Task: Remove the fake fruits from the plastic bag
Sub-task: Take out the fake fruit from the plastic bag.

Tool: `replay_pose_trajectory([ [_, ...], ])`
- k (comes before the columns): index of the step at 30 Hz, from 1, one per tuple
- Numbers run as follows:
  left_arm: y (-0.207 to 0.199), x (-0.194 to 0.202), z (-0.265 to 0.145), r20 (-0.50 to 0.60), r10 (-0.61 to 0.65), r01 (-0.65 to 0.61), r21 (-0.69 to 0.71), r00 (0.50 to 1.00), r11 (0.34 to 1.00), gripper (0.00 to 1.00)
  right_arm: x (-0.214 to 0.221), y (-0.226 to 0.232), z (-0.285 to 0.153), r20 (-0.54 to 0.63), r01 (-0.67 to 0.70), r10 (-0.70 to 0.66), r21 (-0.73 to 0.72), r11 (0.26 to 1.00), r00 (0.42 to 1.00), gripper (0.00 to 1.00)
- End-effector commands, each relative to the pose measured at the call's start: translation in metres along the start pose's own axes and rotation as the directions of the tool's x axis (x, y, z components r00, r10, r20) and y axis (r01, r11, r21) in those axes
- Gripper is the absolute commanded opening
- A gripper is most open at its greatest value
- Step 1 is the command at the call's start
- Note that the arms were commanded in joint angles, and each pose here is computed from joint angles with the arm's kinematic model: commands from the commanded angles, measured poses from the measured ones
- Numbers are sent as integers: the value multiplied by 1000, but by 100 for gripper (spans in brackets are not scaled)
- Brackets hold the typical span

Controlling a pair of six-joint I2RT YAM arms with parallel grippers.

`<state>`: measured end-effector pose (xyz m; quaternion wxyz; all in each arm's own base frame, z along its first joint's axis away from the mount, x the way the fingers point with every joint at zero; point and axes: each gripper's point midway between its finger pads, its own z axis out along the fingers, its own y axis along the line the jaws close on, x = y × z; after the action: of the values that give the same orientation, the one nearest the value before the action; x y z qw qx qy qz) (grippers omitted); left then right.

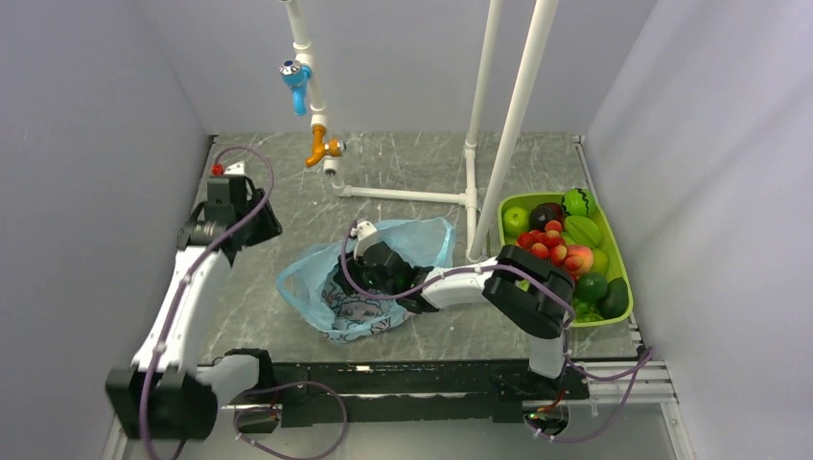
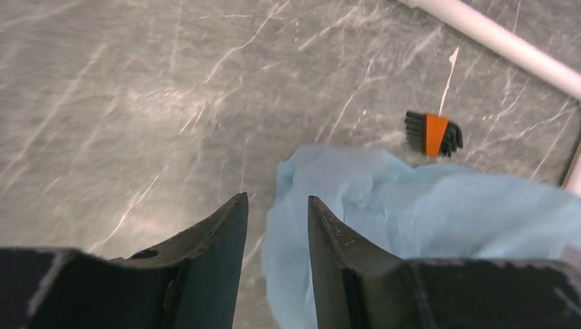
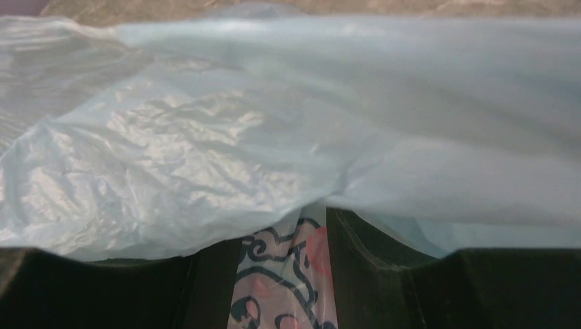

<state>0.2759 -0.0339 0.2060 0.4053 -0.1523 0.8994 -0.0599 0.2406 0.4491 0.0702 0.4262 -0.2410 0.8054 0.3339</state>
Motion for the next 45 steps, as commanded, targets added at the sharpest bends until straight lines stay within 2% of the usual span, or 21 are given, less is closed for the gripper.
replay_pose_trajectory([
  [1, -32, -37, 48, -23, -27, 33, 318, 999, 947, 42, -38, 12, 11, 132, -43, 52, -72, 996, 990, 49],
  [5, -42, -19, 104, -206, -4, 81, 366, 979, 927, 38, -35, 3, 21, 132, -67, 76, -70, 995, 988, 50],
  [7, -52, -9, 127, -265, 12, 105, 426, 964, 899, 35, -33, 0, 26, 133, -70, 78, -60, 996, 988, 54],
  [11, -50, 14, 158, -362, 39, 112, 386, 931, 916, 36, -27, -10, 38, 118, -75, 79, -35, 997, 990, 56],
  [13, -51, 22, 166, -400, 57, 104, 369, 915, 924, 36, -27, -14, 40, 122, -79, 82, -25, 997, 989, 60],
  [16, -40, 43, 166, -476, 44, 119, 308, 878, 944, 30, -32, -19, 44, 134, -79, 81, -25, 997, 988, 67],
  [22, -51, 79, 154, -569, 47, 203, 368, 821, 907, 25, -33, -22, 59, 132, -41, 42, -13, 999, 990, 80],
  [29, -76, 103, 123, -603, 82, 285, 489, 794, 824, 18, -20, -31, 84, 89, 12, -14, 24, 1000, 996, 80],
  [34, -68, 99, 121, -564, 100, 224, 477, 820, 850, 17, 0, -32, 84, 40, 35, -36, 15, 999, 999, 70],
  [37, -66, 91, 121, -537, 113, 183, 467, 836, 865, 20, 11, -38, 75, 27, 51, -53, 53, 997, 998, 62],
  [38, -63, 88, 121, -526, 112, 166, 453, 843, 876, 22, 14, -43, 72, 21, 68, -70, 78, 995, 997, 53],
  [41, -46, 74, 117, -457, 98, 86, 365, 884, 927, 38, 7, -43, 59, 16, 117, -119, 118, 986, 993, 36],
  [45, -27, 52, 94, -338, 71, 19, 257, 938, 966, 66, -29, -35, 27, 61, 135, -145, 153, 979, 987, 18],
])
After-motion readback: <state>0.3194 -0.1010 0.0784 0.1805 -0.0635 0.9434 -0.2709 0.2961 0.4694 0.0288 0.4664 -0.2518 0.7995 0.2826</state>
